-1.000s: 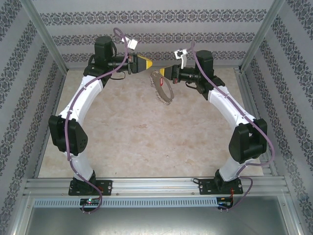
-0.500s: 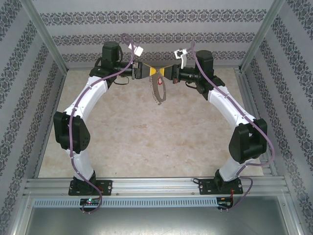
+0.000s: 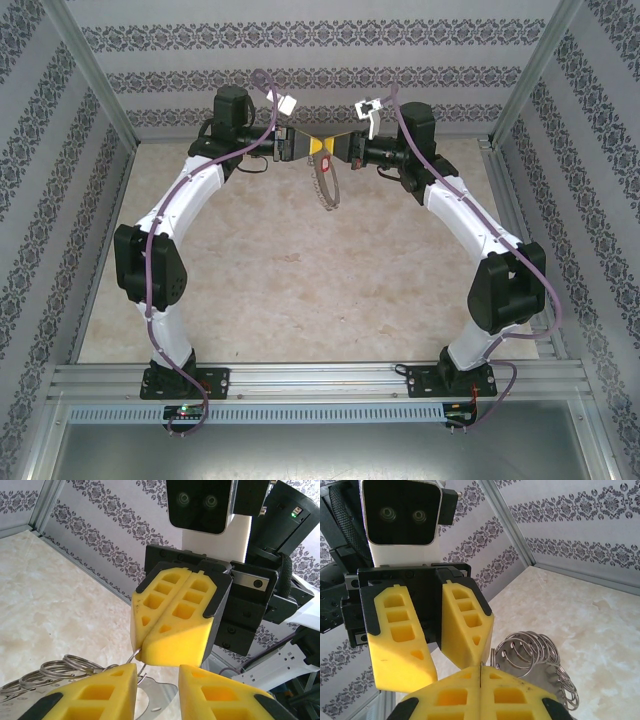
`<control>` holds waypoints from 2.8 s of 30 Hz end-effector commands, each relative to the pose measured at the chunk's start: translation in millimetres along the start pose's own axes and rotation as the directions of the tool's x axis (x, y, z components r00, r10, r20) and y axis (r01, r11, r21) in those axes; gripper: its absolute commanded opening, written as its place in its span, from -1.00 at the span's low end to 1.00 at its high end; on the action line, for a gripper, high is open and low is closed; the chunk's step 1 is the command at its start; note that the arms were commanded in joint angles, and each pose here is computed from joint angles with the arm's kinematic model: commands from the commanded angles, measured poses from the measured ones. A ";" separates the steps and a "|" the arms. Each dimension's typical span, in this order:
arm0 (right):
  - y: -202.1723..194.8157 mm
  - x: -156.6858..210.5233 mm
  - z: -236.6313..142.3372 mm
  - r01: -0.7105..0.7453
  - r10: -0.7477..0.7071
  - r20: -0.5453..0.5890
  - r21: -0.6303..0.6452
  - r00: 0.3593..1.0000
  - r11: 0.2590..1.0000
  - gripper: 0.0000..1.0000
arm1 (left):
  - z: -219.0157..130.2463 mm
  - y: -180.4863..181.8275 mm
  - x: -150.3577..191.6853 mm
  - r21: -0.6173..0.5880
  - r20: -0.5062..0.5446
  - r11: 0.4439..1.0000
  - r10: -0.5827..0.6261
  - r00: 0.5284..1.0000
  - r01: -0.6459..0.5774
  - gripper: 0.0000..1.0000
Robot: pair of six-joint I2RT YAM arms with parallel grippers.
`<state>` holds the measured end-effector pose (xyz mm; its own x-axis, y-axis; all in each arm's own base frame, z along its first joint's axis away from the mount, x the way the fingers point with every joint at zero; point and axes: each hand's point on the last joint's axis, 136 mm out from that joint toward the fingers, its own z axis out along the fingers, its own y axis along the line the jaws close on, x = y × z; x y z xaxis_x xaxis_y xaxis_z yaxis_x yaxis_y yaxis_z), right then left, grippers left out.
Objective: Put the keys on the keyring
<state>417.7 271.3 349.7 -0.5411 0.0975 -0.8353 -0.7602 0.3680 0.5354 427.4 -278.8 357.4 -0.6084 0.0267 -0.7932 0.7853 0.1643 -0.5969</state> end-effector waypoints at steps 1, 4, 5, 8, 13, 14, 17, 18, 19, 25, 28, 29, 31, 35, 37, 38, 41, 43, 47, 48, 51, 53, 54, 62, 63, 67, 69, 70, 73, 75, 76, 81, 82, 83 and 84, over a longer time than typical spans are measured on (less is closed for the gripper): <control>32.3 -14.3 -1.4 0.079 -0.077 0.034 -0.073 0.996 0.994 -1.00 | 5.9 4.9 -0.9 0.001 0.009 1.000 0.014 1.000 -0.014 -0.43; 30.0 -13.6 -3.5 0.079 -0.077 0.036 -0.058 0.996 0.995 -1.00 | 4.2 6.5 0.4 -0.018 0.003 1.000 0.026 1.000 -0.026 -0.42; 29.3 -13.5 -4.2 0.078 -0.077 0.037 -0.055 0.996 0.995 -1.00 | 2.0 7.5 0.1 -0.025 0.004 0.999 0.028 1.000 -0.028 -0.42; 28.0 -14.1 -7.3 0.078 -0.076 0.040 -0.048 0.996 0.996 -1.00 | -3.0 9.2 -1.1 -0.035 0.012 0.999 0.028 1.000 -0.028 -0.42; 27.7 -14.3 -8.2 0.078 -0.076 0.043 -0.046 0.996 0.996 -1.00 | -6.9 9.1 -2.4 -0.042 0.019 0.999 0.029 0.999 -0.028 -0.42; 27.9 -14.6 -8.3 0.077 -0.075 0.044 -0.046 0.996 0.996 -1.00 | -7.4 9.7 -2.2 -0.043 0.019 0.999 0.027 0.999 -0.026 -0.43; 27.1 -14.1 -8.5 0.077 -0.075 0.045 -0.042 0.996 0.996 -1.00 | -8.1 9.5 -2.2 -0.045 0.021 0.999 0.031 0.999 -0.030 -0.43; 26.9 -13.6 -8.3 0.076 -0.074 0.044 -0.042 0.996 0.996 -1.00 | -8.4 9.8 -1.9 -0.048 0.021 0.998 0.029 0.999 -0.028 -0.43; 26.7 -13.7 -8.4 0.076 -0.075 0.045 -0.041 0.996 0.996 -1.00 | -8.8 10.3 -2.2 -0.051 0.022 0.998 0.032 0.999 -0.031 -0.42; 27.2 -13.7 -9.6 0.078 -0.076 0.046 -0.041 0.996 0.996 -1.00 | -11.9 13.8 -2.2 -0.064 0.028 0.998 0.029 0.999 -0.027 -0.43; 27.2 -13.8 -10.5 0.078 -0.076 0.048 -0.040 0.996 0.996 -1.00 | -14.4 15.9 -2.9 -0.067 0.036 0.997 0.025 0.999 -0.022 -0.43; 27.4 -13.9 -10.3 0.078 -0.076 0.047 -0.042 0.996 0.996 -1.00 | -14.3 15.4 -3.5 -0.065 0.037 0.998 0.024 0.999 -0.021 -0.43; 28.3 -13.7 -9.5 0.078 -0.076 0.047 -0.047 0.996 0.996 -1.00 | -14.3 15.5 -4.3 -0.059 0.041 0.998 0.021 0.999 -0.018 -0.43; 28.3 -14.0 -8.6 0.076 -0.074 0.047 -0.049 0.996 0.996 -1.00 | -13.6 14.7 -6.2 -0.047 0.050 0.999 0.020 0.999 -0.018 -0.41; 29.2 -13.9 -7.2 0.077 -0.075 0.047 -0.051 0.996 0.996 -1.00 | -12.7 13.5 -6.6 -0.037 0.053 0.999 0.019 0.998 -0.017 -0.41; 29.0 -14.0 -7.1 0.078 -0.075 0.047 -0.051 0.996 0.996 -1.00 | -12.6 11.7 -7.4 -0.030 0.056 0.999 0.021 0.998 -0.020 -0.41; 28.7 -13.1 -6.0 0.074 -0.072 0.044 -0.052 0.996 0.996 -1.00 | -13.1 7.9 -8.8 -0.015 0.067 0.999 0.029 0.997 -0.028 -0.41; 29.4 -13.4 -5.5 0.075 -0.073 0.045 -0.053 0.996 0.996 -1.00 | -13.2 5.2 -10.0 -0.001 0.075 0.999 0.035 0.997 -0.035 -0.39; 29.0 -13.6 -5.2 0.074 -0.072 0.045 -0.052 0.996 0.996 -1.00 | -14.1 1.1 -12.3 0.010 0.088 0.999 0.042 0.995 -0.043 -0.37; 27.7 -12.9 -4.6 0.073 -0.071 0.044 -0.050 0.997 0.996 -1.00 | -14.5 0.1 -13.1 0.010 0.091 0.999 0.046 0.995 -0.047 -0.37; 27.1 -13.1 -4.0 0.072 -0.070 0.044 -0.047 0.997 0.996 -1.00 | -17.0 -1.7 -14.9 -0.006 0.094 0.999 0.054 0.994 -0.054 -0.36; 25.0 -13.4 -4.5 0.070 -0.068 0.045 -0.040 0.997 0.997 -1.00 | -20.9 -1.6 -15.1 -0.037 0.094 0.997 0.067 0.993 -0.064 -0.36; 24.3 -13.5 -4.8 0.069 -0.067 0.046 -0.039 0.997 0.997 -1.00 | -24.7 -1.9 -16.0 -0.054 0.095 0.996 0.074 0.993 -0.069 -0.36; 46.7 -10.3 -12.2 0.123 -0.120 0.066 -0.052 0.991 0.991 -1.00 | -43.9 -24.4 -10.5 -0.099 0.083 0.990 0.104 0.991 -0.096 -0.30; 50.4 -8.7 -12.8 0.138 -0.134 0.067 -0.048 0.989 0.989 -1.00 | -44.8 -29.5 -10.1 -0.095 0.086 0.990 0.109 0.990 -0.101 -0.30; 58.9 -4.3 -13.7 0.164 -0.161 0.069 -0.042 0.985 0.986 -1.00 | -46.4 -49.6 -9.2 -0.060 0.092 0.991 0.126 0.988 -0.121 -0.29; 59.7 -3.5 -13.8 0.168 -0.165 0.072 -0.035 0.984 0.985 -1.00 | -44.5 -57.7 -8.1 -0.043 0.087 0.990 0.135 0.987 -0.132 -0.29; 59.7 -2.8 -13.8 0.168 -0.166 0.074 -0.029 0.983 0.985 -1.00 | -42.9 -60.2 -7.0 -0.034 0.083 0.990 0.136 0.987 -0.134 -0.29; 56.2 -0.3 -12.9 0.164 -0.163 0.079 -0.005 0.983 0.986 -1.00 | -35.9 -64.5 -3.7 -0.015 0.071 0.991 0.136 0.988 -0.135 -0.30; 52.4 1.9 -12.5 0.157 -0.158 0.078 0.008 0.984 0.987 -1.00 | -32.6 -63.6 -1.6 -0.011 0.067 0.991 0.133 0.989 -0.133 -0.30; 50.9 2.8 -12.2 0.154 -0.155 0.079 0.013 0.985 0.988 -1.00 | -30.6 -62.6 -0.9 -0.009 0.064 0.991 0.131 0.989 -0.130 -0.30; 48.0 6.0 -12.1 0.145 -0.145 0.079 0.016 0.986 0.989 -1.00 | -22.4 -60.0 0.8 0.012 0.053 0.993 0.119 0.991 -0.120 -0.31; 48.0 6.2 -12.4 0.145 -0.146 0.080 0.018 0.986 0.989 -1.00 | -20.5 -58.8 2.1 0.015 0.050 0.993 0.116 0.992 -0.117 -0.31; 47.6 6.9 -12.1 0.143 -0.144 0.080 0.017 0.986 0.990 -1.00 | -19.3 -57.7 3.6 0.015 0.045 0.994 0.111 0.993 -0.111 -0.31; 48.2 6.8 -12.2 0.145 -0.146 0.080 0.015 0.986 0.989 -1.00 | -18.5 -54.8 4.9 0.011 0.042 0.994 0.107 0.993 -0.107 -0.32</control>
<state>377.9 278.8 348.4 -0.4789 0.0903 -0.8732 -0.7838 0.4039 0.4716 381.9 -263.0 391.2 -0.5267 -0.0166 -0.8499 0.8343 0.1817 -0.5206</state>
